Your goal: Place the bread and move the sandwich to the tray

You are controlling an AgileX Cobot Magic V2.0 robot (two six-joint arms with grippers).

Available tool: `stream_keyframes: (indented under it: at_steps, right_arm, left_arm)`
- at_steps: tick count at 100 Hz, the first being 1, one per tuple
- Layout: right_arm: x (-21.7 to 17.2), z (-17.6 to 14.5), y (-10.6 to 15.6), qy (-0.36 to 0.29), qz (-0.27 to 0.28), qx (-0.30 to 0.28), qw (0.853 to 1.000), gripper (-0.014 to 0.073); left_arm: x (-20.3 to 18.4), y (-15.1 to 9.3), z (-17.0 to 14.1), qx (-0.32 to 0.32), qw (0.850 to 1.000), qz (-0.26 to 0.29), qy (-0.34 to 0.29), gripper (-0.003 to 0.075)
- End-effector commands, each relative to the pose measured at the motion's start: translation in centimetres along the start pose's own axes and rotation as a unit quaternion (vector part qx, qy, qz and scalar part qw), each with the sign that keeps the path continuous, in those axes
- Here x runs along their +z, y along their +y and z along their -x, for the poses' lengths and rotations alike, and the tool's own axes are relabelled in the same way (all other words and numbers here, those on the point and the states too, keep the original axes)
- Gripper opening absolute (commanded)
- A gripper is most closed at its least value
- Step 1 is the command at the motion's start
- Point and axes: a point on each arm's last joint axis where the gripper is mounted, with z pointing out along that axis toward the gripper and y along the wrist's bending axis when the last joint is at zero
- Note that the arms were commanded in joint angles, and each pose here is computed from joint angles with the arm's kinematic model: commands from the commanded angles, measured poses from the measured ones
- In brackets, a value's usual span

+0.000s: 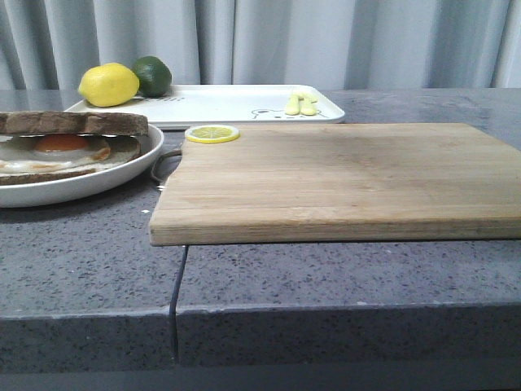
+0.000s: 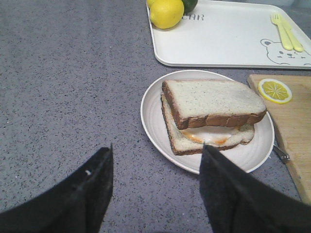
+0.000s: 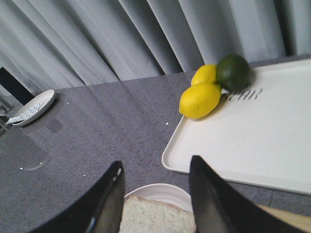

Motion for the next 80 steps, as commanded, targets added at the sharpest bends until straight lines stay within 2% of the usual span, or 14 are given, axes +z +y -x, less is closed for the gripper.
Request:
stream_keyframes:
  at_steps: [1,15,33,61,80]
  right_arm:
    - [-3.5,3.2,0.2,-0.047,0.005,-0.053,0.997,0.0340]
    - [-7.4,4.0,-1.6,-0.064,-0.030,-0.112,0.991,0.0340]
    - [-12.2,3.4,-3.0,-0.083,-0.070,-0.185,0.977,0.0340]
    - [-19.4,0.5,-4.9,-0.119,-0.129,-0.240,0.955,0.0340]
    - [-23.2,-2.0,-6.0,-0.150,-0.166,-0.243,0.944,0.0340]
  left_arm:
    - [-0.4,-0.4,1.4,-0.006,0.999,-0.013,-0.042,0.0365]
    - [-0.4,-0.4,1.4,-0.006,0.999,-0.013,-0.042,0.0365]
    - [-0.4,-0.4,1.4,-0.006,0.999,-0.013,-0.042,0.0365]
    - [-0.4,-0.4,1.4,-0.006,0.999,-0.013,-0.042,0.0365]
    - [-0.4,-0.4,1.4,-0.006,0.999,-0.013,-0.042,0.0365]
